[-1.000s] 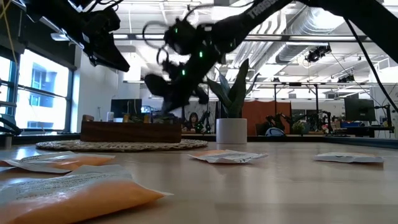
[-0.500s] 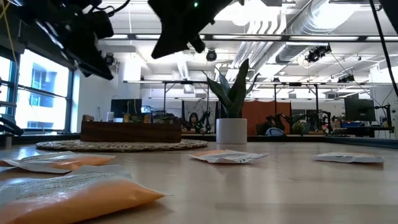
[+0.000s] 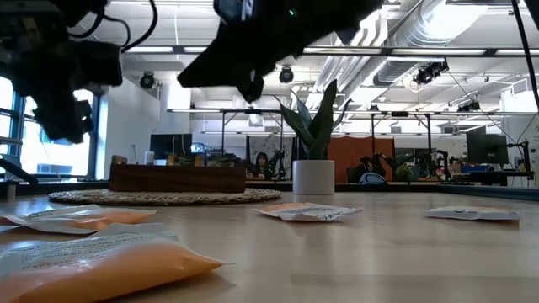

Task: Pick & Place Tea
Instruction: Put the white tea bag into the left section of the wooden organizer

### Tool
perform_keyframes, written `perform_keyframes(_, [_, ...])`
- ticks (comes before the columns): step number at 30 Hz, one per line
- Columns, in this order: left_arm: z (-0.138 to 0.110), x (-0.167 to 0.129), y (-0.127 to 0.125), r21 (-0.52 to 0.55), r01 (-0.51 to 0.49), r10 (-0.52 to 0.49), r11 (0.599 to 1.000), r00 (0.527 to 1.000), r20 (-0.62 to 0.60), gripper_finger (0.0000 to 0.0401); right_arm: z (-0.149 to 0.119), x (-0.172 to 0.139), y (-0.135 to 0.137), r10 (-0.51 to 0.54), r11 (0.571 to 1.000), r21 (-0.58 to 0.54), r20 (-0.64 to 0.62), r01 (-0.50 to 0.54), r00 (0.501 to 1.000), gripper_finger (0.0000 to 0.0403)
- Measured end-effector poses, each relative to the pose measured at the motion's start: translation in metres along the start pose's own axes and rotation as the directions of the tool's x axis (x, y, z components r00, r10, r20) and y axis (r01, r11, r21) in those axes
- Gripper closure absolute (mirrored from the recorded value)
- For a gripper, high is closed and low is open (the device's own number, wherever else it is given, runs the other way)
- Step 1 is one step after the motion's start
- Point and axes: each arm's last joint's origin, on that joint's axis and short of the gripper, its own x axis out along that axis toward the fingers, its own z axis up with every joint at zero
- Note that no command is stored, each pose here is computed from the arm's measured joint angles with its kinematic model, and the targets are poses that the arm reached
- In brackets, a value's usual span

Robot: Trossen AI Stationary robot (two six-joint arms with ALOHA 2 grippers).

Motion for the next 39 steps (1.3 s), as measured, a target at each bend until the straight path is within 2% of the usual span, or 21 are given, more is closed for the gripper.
perform_keyframes(3, [-0.004,0.013,0.000,-0.014,0.033,-0.033,0.999,0.999,-0.009,0.0293,-0.022,0.006,0.004,0.025,0.999,0.044,0.021,-0.026,0.999,0.0400])
perform_keyframes(6, [-0.004,0.022,-0.008,-0.028,0.116,-0.117,0.993,0.993,-0.029,0.0293,-0.044,0.018,0.011,0.015,0.995,0.101,-0.006,-0.014,1.000,0.0401])
perform_keyframes(12, [-0.011,0.044,-0.028,-0.063,0.205,-0.209,0.977,0.976,-0.056,0.0293,-0.062,0.046,0.044,0.053,0.998,0.033,-0.005,-0.053,0.999,0.0402])
perform_keyframes(18, [-0.027,0.066,-0.030,-0.138,0.095,-0.108,0.986,0.990,-0.087,0.0293,-0.059,0.069,0.061,0.099,0.995,0.014,-0.008,-0.099,0.995,0.0402])
perform_keyframes(21, [-0.035,0.075,-0.031,-0.149,0.047,-0.058,0.988,0.995,-0.076,0.0293,-0.071,0.083,0.064,0.091,0.996,0.021,-0.084,-0.090,0.992,0.0402])
perform_keyframes(23, [-0.038,0.079,-0.034,-0.152,0.055,-0.066,0.987,0.995,-0.071,0.0293,-0.081,0.090,0.062,0.078,0.997,0.038,-0.142,-0.073,0.987,0.0402])
perform_keyframes(27, [-0.043,0.088,-0.038,-0.177,0.070,-0.081,0.982,0.995,-0.058,0.0293,-0.086,0.096,0.061,0.073,0.996,0.068,-0.163,-0.063,0.984,0.0402])
perform_keyframes(31, [-0.044,0.096,-0.038,-0.199,0.077,-0.088,0.977,0.995,-0.048,0.0293,-0.092,0.094,0.058,0.006,0.998,0.060,-0.189,0.006,0.982,0.0402])
perform_keyframes(39, [-0.043,0.099,-0.041,-0.233,0.109,-0.118,0.966,0.993,-0.026,0.0293,-0.094,0.094,0.055,0.011,0.998,0.062,-0.218,0.002,0.976,0.0402])
